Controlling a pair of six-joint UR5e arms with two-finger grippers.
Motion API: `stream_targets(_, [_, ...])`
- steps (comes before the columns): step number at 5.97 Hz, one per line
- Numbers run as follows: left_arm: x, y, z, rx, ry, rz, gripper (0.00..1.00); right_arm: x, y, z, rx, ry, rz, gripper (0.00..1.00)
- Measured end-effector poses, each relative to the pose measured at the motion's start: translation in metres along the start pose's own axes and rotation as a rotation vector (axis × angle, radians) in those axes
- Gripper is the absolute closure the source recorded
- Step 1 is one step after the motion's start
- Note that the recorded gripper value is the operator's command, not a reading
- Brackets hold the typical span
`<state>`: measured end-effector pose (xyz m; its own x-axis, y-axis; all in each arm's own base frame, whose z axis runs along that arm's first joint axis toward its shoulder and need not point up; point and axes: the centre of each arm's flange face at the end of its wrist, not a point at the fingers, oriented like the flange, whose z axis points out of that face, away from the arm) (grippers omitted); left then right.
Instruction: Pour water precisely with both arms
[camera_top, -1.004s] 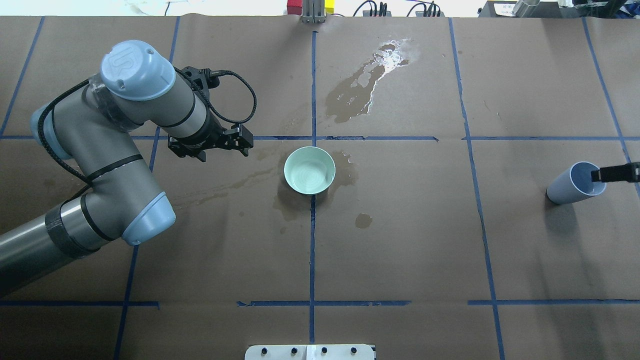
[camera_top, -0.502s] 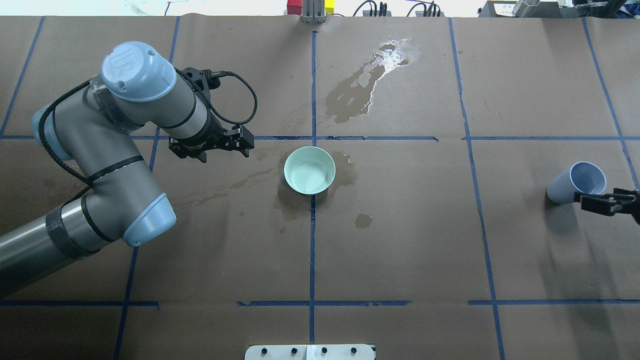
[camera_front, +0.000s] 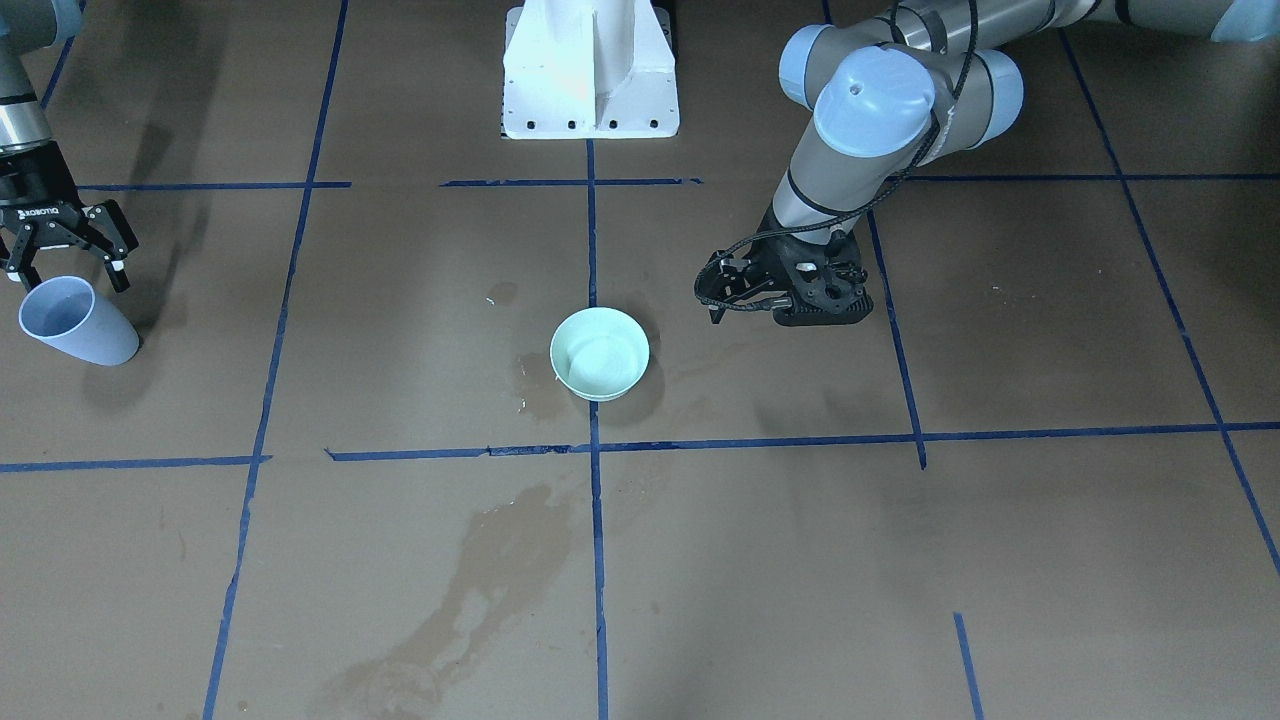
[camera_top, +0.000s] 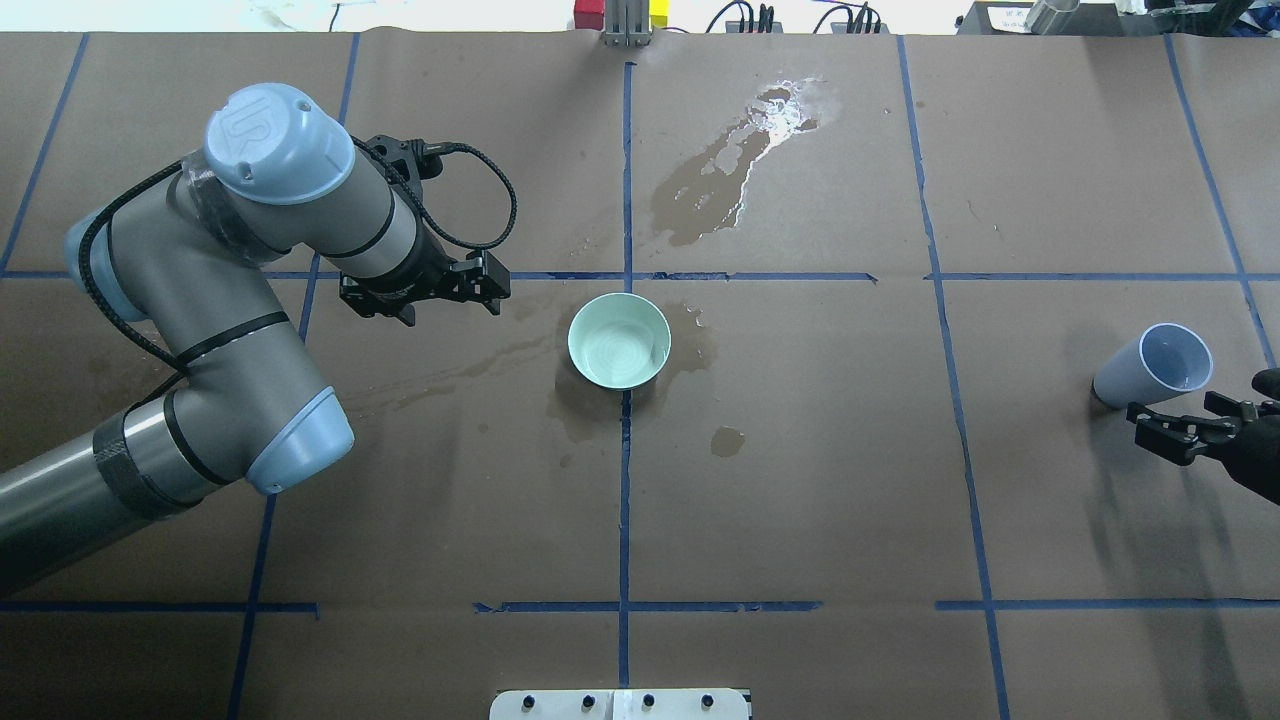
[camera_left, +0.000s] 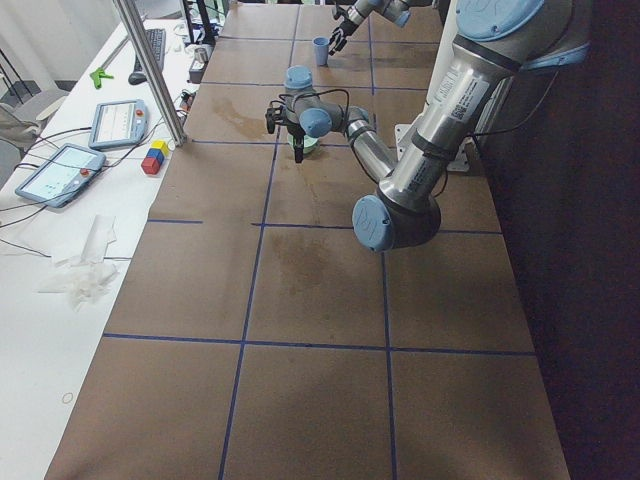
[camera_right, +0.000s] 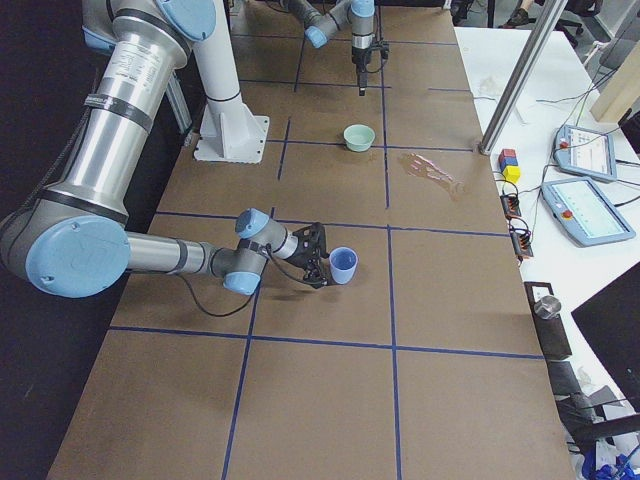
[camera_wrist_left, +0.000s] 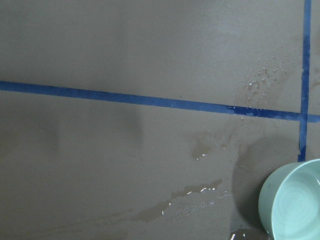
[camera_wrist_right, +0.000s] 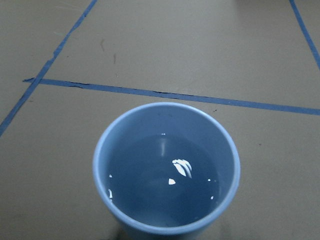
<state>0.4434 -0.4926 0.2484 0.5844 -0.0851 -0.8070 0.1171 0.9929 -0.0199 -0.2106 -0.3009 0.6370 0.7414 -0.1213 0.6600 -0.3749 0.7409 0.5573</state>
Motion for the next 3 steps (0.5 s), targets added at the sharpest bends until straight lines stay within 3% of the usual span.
stream_targets(3, [-0.001, 0.001, 0.002, -0.003, -0.002, 0.000, 0.00, -0.007, 0.012, 0.019, 0.079, 0.020, -0.030, 0.00])
